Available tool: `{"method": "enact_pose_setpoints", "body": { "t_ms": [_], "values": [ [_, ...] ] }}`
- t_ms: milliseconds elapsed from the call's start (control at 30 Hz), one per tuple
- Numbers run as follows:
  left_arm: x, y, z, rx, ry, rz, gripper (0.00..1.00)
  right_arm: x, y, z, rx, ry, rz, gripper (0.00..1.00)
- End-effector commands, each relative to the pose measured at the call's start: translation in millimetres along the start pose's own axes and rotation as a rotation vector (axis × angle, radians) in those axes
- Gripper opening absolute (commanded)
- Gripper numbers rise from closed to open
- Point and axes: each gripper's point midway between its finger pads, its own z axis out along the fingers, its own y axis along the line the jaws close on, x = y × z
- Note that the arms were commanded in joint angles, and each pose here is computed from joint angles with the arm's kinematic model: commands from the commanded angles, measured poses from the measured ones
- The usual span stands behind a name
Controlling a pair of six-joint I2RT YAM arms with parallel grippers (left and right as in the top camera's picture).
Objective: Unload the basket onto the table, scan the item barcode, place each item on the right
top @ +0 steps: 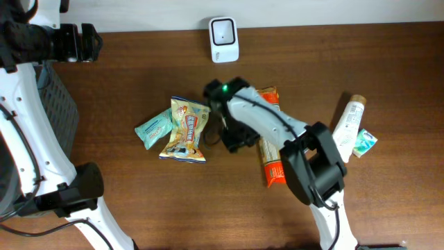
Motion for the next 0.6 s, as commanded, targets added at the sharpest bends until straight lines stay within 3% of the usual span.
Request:
{"method": "enact_pose_setpoints", "body": {
  "t_ms": [0, 100, 300, 367, 433, 567],
  "values": [
    [-1.9, -1.8, -5.2, 0.004, -0.015, 0.009, 0.99, -25.3, -31.8, -51.5, -0.125, -0.132, 0.047, 0.47],
    [-1.8, -1.8, -5.2, 0.004, -0.014, 0.009, 0.99, -28.0, -79.9, -65.7, -0.232, -0.156, 0.044, 0.62],
    [-1.8, -1.8, -5.0, 0.004, -0.014, 0.008, 0.99, -8.7, -146.6, -36.5, -0.39, -0.099, 0.17, 0.64],
    [-1.8, -1.8, -5.2, 0.004, -0.014, 0.008, 0.99, 1.0, -139.1, -24.6, -0.478, -0.06, 0.18, 0.6],
    [-1.9, -1.8, -5.2, 0.004, -0.015, 0.009, 0.99, 6.2, -121.5, -18.3, -0.514, -0.035, 0.125, 0.47],
    [-1.8, -1.8, -5.2, 0.004, -0.014, 0.009, 0.99, 6.0, -91.7, -12.9, -0.435, -0.008, 0.016, 0.47]
  ]
}}
